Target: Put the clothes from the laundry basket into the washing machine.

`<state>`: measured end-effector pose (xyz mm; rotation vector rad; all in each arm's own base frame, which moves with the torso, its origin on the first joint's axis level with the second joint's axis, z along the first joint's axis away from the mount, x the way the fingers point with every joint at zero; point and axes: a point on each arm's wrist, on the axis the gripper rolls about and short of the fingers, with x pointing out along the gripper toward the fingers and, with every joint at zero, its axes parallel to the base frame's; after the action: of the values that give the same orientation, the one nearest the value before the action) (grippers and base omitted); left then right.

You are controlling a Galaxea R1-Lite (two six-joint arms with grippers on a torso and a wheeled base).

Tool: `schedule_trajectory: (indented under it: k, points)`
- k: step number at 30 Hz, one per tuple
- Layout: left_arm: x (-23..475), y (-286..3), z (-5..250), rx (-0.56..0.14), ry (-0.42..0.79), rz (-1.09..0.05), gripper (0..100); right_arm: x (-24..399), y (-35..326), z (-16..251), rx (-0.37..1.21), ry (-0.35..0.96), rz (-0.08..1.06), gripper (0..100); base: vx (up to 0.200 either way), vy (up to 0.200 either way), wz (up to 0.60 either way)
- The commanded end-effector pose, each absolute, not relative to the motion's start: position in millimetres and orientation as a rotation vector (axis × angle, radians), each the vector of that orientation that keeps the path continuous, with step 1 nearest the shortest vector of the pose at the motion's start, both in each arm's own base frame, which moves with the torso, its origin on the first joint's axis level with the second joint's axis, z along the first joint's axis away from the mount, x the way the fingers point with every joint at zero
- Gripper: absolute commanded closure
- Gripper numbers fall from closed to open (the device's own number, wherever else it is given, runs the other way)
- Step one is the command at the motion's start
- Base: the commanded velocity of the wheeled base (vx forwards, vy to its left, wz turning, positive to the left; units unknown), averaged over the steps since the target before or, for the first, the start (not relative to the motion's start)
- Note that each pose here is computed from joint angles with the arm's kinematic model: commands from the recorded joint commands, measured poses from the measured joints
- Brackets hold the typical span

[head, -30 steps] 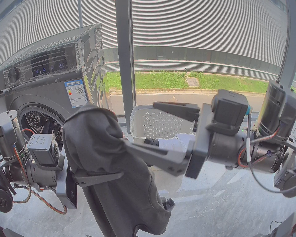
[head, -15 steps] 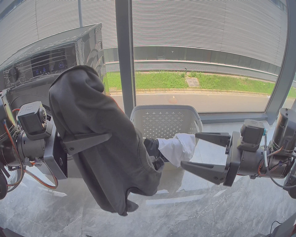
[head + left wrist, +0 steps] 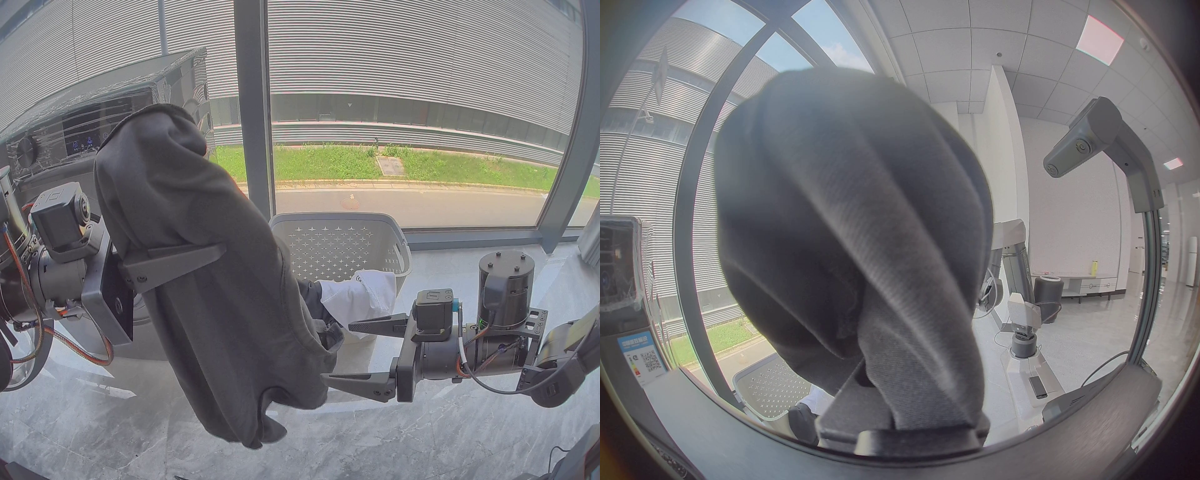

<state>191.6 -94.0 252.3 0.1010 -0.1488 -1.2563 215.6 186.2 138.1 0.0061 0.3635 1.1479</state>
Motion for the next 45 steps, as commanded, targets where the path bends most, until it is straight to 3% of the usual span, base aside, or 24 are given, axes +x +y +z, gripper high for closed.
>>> schedule_trajectory:
  k: [1,9,19,30,45]
  points:
    - [195.1,-95.4,256.6,0.105,-0.164,-1.256,100,230.0,186.0,119.0,0.005,0.416,1.113,0,0.000,0.000,0.00]
    - [192.6,-94.8,261.4,0.110,-0.185,-1.256,100,247.6,180.5,108.6,0.015,0.425,1.067,0,0.000,0.000,0.00]
    - [191.0,-94.5,262.7,0.112,-0.191,-1.257,100,274.2,207.1,112.2,0.027,0.340,1.158,0,0.000,0.000,0.00]
    - [194.9,-95.7,259.9,0.108,-0.177,-1.257,100,257.0,229.1,116.3,0.019,0.323,1.294,0,0.000,0.000,0.00]
    - [198.5,-96.7,257.4,0.105,-0.165,-1.251,100,242.0,238.1,120.0,0.014,0.319,1.360,0,0.000,0.000,0.00]
